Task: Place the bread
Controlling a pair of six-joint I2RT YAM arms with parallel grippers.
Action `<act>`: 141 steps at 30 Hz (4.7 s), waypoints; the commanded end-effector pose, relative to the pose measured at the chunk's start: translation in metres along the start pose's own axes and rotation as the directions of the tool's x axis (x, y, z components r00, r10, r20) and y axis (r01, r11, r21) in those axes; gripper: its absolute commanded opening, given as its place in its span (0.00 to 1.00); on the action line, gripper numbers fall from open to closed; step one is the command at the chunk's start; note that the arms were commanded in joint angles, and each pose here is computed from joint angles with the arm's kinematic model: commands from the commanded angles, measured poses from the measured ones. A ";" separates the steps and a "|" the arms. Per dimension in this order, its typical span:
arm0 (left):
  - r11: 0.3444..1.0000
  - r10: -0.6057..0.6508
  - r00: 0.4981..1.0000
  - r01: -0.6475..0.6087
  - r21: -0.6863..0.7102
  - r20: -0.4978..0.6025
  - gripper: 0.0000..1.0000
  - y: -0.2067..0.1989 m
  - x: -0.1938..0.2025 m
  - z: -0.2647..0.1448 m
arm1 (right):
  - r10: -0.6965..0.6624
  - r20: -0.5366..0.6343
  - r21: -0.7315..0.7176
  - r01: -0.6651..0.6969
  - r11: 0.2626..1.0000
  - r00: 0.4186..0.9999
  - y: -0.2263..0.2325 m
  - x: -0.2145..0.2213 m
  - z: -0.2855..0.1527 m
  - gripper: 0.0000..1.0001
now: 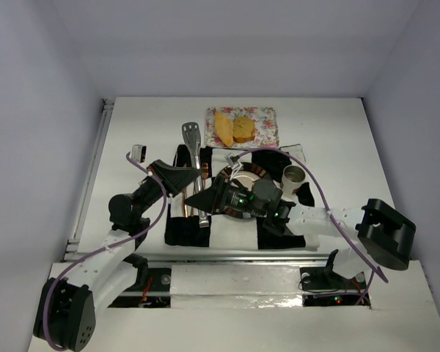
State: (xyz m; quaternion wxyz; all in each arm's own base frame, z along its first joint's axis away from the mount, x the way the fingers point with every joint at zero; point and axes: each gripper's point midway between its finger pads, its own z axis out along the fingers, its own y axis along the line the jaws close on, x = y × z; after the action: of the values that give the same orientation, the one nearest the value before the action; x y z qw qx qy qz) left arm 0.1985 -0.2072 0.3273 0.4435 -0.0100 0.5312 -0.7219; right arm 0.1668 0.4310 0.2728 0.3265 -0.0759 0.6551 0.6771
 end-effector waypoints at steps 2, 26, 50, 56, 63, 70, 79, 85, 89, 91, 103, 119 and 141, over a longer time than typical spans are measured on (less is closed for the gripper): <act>0.971 0.144 0.989 -0.139 0.194 -0.012 0.12 -0.050 0.001 -0.001 | 0.005 0.091 -0.051 0.000 0.999 0.996 0.017 -0.019 0.000 0.57; 0.939 0.302 0.939 -0.323 -0.118 -0.166 0.99 -0.002 -0.002 0.008 | 0.040 0.219 0.046 -0.051 0.998 0.975 0.000 -0.063 -0.031 0.48; 0.640 0.474 0.819 -0.572 -0.513 -0.323 0.99 0.066 -0.011 -0.069 | -0.134 -0.352 0.756 0.366 0.543 0.926 -0.186 -0.138 -0.115 0.47; 0.645 0.506 0.810 -0.583 -0.494 -0.296 0.99 0.056 -0.013 -0.069 | -0.059 -0.415 0.771 0.385 0.507 0.908 -0.227 -0.152 -0.108 0.47; 0.650 0.522 0.801 -0.596 -0.472 -0.293 0.98 0.051 -0.012 -0.069 | -0.007 -0.424 0.796 0.376 0.474 0.906 -0.265 -0.170 -0.091 0.48; 0.652 0.531 0.797 -0.601 -0.462 -0.287 0.98 0.047 -0.013 -0.068 | 0.019 -0.435 0.801 0.378 0.465 0.900 -0.286 -0.174 -0.083 0.48; 0.651 0.524 0.799 -0.599 -0.467 -0.295 0.98 0.051 -0.012 -0.068 | -0.047 -0.391 0.767 0.354 0.536 0.919 -0.255 -0.183 -0.075 0.29; 0.646 0.526 0.800 -0.596 -0.476 -0.288 0.98 0.051 -0.014 -0.068 | -0.154 -0.292 0.731 0.324 0.600 0.944 -0.187 -0.198 -0.084 0.28; 0.640 0.538 0.797 -0.598 -0.482 -0.274 0.97 0.048 -0.017 -0.070 | -0.156 -0.265 0.688 0.300 0.661 0.952 -0.159 -0.168 -0.100 0.28; 0.639 0.541 0.797 -0.598 -0.484 -0.269 0.97 0.047 -0.017 -0.070 | -0.137 -0.256 0.667 0.278 0.691 0.957 -0.147 -0.145 -0.107 0.26; 0.632 0.537 0.799 -0.593 -0.499 -0.269 0.97 0.050 -0.019 -0.071 | 0.046 -0.244 0.656 0.130 0.743 0.969 -0.128 0.022 -0.186 0.28; 0.636 0.527 0.807 -0.583 -0.506 -0.268 0.96 0.053 -0.018 -0.071 | -0.068 -0.155 0.679 0.156 0.717 0.986 -0.113 -0.016 -0.175 0.55; 0.670 0.554 0.792 -0.607 -0.428 -0.257 0.97 0.035 -0.011 -0.067 | 0.039 -0.234 0.872 0.192 0.450 0.971 -0.276 -0.192 -0.149 0.44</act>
State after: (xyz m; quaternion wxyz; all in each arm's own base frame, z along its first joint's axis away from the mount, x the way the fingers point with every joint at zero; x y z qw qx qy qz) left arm 0.1977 -0.1462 0.2620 0.5847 0.0685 0.7188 -0.3700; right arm 0.4116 0.1990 0.1150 0.2847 0.0369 0.9392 0.1884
